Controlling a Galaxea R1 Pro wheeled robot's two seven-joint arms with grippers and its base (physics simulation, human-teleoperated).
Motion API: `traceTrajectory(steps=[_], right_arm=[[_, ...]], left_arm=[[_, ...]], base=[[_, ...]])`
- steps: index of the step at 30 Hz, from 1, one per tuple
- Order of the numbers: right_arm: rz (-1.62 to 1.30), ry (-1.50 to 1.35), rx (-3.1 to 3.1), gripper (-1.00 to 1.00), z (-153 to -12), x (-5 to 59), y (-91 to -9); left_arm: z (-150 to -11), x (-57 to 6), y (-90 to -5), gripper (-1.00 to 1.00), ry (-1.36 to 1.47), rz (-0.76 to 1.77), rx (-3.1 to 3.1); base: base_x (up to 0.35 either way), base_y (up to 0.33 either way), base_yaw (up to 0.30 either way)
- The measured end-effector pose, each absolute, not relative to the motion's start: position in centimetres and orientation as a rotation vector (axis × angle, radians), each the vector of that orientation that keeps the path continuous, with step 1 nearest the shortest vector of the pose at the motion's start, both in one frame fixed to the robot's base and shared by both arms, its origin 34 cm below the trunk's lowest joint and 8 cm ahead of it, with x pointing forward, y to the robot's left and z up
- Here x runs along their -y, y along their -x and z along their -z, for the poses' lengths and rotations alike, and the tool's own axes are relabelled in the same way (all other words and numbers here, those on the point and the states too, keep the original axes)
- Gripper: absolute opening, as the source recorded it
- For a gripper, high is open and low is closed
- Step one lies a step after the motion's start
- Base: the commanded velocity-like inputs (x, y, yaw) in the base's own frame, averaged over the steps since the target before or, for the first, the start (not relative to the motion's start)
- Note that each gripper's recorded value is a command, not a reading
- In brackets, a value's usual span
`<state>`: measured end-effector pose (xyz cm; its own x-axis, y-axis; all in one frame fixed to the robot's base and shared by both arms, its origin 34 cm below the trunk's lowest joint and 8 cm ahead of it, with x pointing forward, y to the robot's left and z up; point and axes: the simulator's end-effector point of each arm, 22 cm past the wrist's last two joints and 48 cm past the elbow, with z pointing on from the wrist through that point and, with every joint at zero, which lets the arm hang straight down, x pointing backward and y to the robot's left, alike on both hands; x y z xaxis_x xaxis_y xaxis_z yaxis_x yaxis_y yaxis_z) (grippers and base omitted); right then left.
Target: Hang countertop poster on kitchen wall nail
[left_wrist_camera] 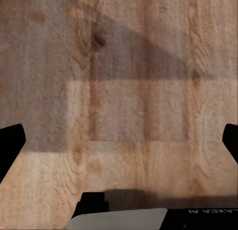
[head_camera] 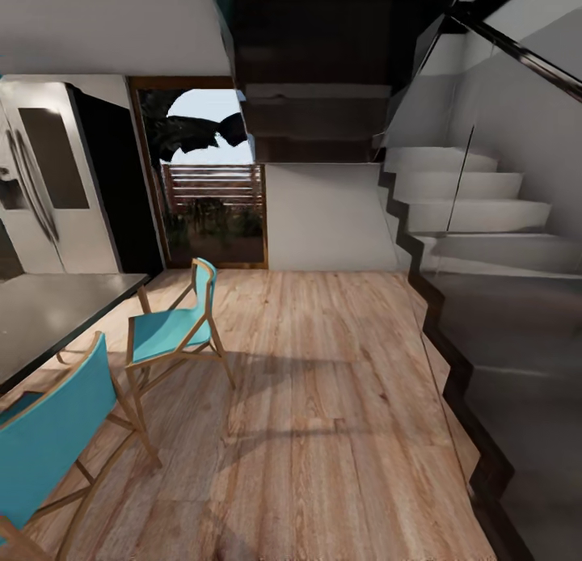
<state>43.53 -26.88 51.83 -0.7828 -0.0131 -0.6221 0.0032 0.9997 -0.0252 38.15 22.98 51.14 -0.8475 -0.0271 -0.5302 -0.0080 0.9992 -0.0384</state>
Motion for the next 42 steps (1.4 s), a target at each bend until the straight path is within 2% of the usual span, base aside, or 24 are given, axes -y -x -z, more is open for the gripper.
traceTrajectory(steps=[10,25,42], right_arm=[[0.032,0.018,-2.473,1.0,-51.7,26.8,-43.3],[0.033,0.075,-2.539,1.0,-50.1,26.4,-40.5],[0.032,0.075,-2.538,1.0,-50.1,26.2,-40.5]], left_arm=[[-50.7,-23.1,-37.4,1.0,0.028,0.045,-2.598],[-50.3,-23.1,-36.7,1.0,0.031,0.044,-2.617],[-50.7,-23.5,-37.4,1.0,0.045,0.036,-2.576]], base=[[-0.021,0.052,0.272],[-0.025,0.283,0.044],[-0.134,0.288,0.275]])
